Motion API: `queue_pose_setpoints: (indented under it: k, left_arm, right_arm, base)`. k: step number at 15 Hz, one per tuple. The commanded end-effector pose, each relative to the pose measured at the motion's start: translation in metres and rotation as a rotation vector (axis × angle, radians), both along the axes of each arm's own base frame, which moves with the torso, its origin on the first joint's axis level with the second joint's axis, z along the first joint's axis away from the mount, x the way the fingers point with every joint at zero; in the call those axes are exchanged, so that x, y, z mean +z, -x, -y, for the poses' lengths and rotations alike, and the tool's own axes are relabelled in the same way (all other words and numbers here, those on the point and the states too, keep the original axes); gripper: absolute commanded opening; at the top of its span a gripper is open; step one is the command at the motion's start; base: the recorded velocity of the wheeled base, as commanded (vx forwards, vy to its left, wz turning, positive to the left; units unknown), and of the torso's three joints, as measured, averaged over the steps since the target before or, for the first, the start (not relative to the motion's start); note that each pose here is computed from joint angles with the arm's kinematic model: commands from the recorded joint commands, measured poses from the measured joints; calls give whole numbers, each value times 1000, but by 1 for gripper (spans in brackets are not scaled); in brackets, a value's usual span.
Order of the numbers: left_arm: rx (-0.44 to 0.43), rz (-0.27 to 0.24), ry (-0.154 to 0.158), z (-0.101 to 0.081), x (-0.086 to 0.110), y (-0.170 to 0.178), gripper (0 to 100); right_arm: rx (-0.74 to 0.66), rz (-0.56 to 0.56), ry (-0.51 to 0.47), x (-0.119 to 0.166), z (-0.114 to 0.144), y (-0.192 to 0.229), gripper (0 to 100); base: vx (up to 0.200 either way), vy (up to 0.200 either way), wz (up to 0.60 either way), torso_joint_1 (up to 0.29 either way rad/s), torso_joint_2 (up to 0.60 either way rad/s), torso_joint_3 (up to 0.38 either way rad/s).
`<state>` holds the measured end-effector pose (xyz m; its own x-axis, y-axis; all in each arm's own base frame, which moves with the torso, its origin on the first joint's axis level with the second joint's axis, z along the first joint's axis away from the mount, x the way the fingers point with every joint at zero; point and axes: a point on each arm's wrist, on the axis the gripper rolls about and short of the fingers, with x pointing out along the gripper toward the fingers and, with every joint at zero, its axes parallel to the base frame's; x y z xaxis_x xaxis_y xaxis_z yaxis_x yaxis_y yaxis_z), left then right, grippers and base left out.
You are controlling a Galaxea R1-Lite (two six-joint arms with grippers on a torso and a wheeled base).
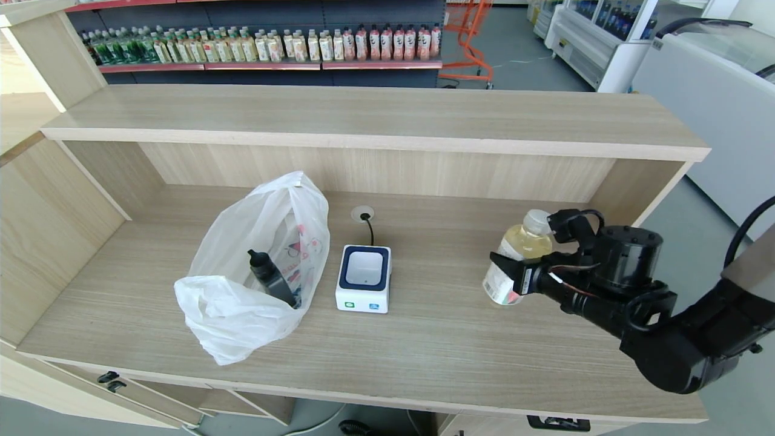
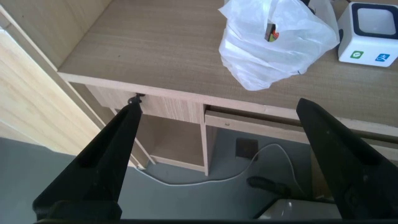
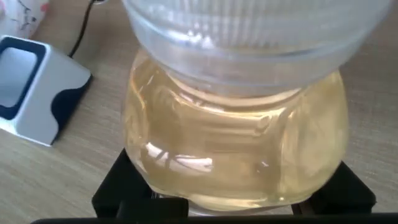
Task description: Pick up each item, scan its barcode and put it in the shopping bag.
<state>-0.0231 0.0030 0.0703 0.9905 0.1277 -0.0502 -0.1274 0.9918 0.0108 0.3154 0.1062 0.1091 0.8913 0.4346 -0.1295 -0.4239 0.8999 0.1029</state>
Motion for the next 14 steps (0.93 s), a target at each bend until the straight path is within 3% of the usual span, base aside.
queue_pose_setpoints:
  k: [1, 4, 8, 14]
  left_arm:
    - [1, 0, 0, 0, 0, 0, 100]
    - [1, 0, 0, 0, 0, 0, 100]
    - [1, 0, 0, 0, 0, 0, 100]
    - [1, 0, 0, 0, 0, 0, 100]
  right_arm:
    - [336, 67, -199, 84, 8, 40, 0]
    - [564, 86, -221, 114, 13, 62, 0]
    - [715, -22, -324, 128, -17, 105, 0]
    - [777, -92, -317, 122, -25, 126, 0]
  base:
    - [0, 0, 0, 0, 0, 0]
    - [0, 0, 0, 0, 0, 0]
    - [0, 0, 0, 0, 0, 0]
    - [0, 0, 0, 0, 0, 0]
